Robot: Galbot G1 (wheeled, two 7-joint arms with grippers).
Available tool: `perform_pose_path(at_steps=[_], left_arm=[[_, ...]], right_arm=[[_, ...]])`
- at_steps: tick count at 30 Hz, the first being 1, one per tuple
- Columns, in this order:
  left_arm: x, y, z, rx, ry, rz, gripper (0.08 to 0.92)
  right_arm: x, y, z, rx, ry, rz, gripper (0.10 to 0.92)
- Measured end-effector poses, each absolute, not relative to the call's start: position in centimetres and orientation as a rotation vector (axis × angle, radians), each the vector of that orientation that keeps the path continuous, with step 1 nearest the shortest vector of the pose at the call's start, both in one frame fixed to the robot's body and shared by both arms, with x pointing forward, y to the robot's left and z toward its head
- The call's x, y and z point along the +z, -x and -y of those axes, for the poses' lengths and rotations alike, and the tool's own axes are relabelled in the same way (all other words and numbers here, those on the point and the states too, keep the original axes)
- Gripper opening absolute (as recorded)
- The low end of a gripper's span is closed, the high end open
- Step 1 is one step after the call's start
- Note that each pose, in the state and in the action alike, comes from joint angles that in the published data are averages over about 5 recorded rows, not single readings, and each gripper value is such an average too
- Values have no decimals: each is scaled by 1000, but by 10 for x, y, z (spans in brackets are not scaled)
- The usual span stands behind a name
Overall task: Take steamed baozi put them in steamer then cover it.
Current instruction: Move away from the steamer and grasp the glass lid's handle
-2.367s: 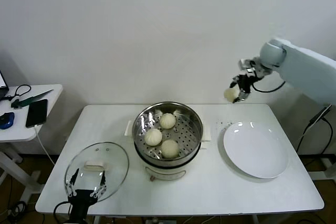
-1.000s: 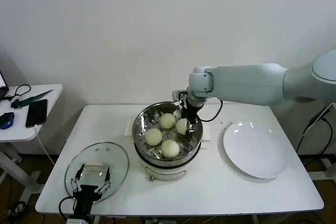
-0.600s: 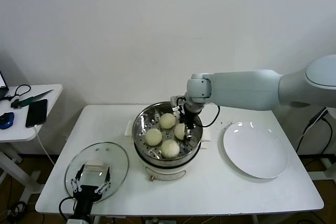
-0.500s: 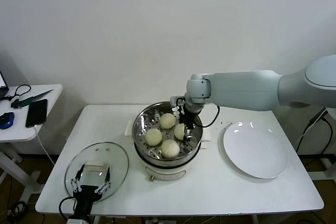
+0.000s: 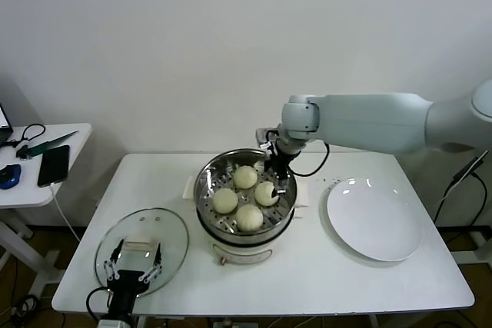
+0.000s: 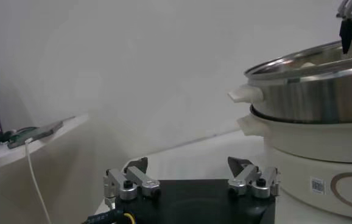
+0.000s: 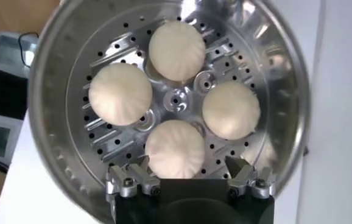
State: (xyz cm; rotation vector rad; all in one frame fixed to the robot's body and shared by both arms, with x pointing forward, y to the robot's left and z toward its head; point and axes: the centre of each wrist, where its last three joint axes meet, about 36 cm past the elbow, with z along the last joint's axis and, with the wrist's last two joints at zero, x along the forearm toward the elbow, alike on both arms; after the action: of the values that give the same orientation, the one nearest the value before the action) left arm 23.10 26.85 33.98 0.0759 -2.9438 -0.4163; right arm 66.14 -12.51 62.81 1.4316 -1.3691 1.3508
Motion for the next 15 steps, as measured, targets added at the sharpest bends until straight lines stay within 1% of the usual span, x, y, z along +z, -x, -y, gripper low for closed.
perform_pose_path(at_steps=[8,12,15], left_arm=[[342,-229,-268,-423,-80,2945,823],[344,-230,-269,-426,-91,2952,823],[346,-232,-270,-428,-100,2957,823]], right_arm=[[657,-660,167,1293,-1488,1506,823],[658,-655,200,1280,-1515,1649,823],[651,-648,226,1258,-1528,1805,823]])
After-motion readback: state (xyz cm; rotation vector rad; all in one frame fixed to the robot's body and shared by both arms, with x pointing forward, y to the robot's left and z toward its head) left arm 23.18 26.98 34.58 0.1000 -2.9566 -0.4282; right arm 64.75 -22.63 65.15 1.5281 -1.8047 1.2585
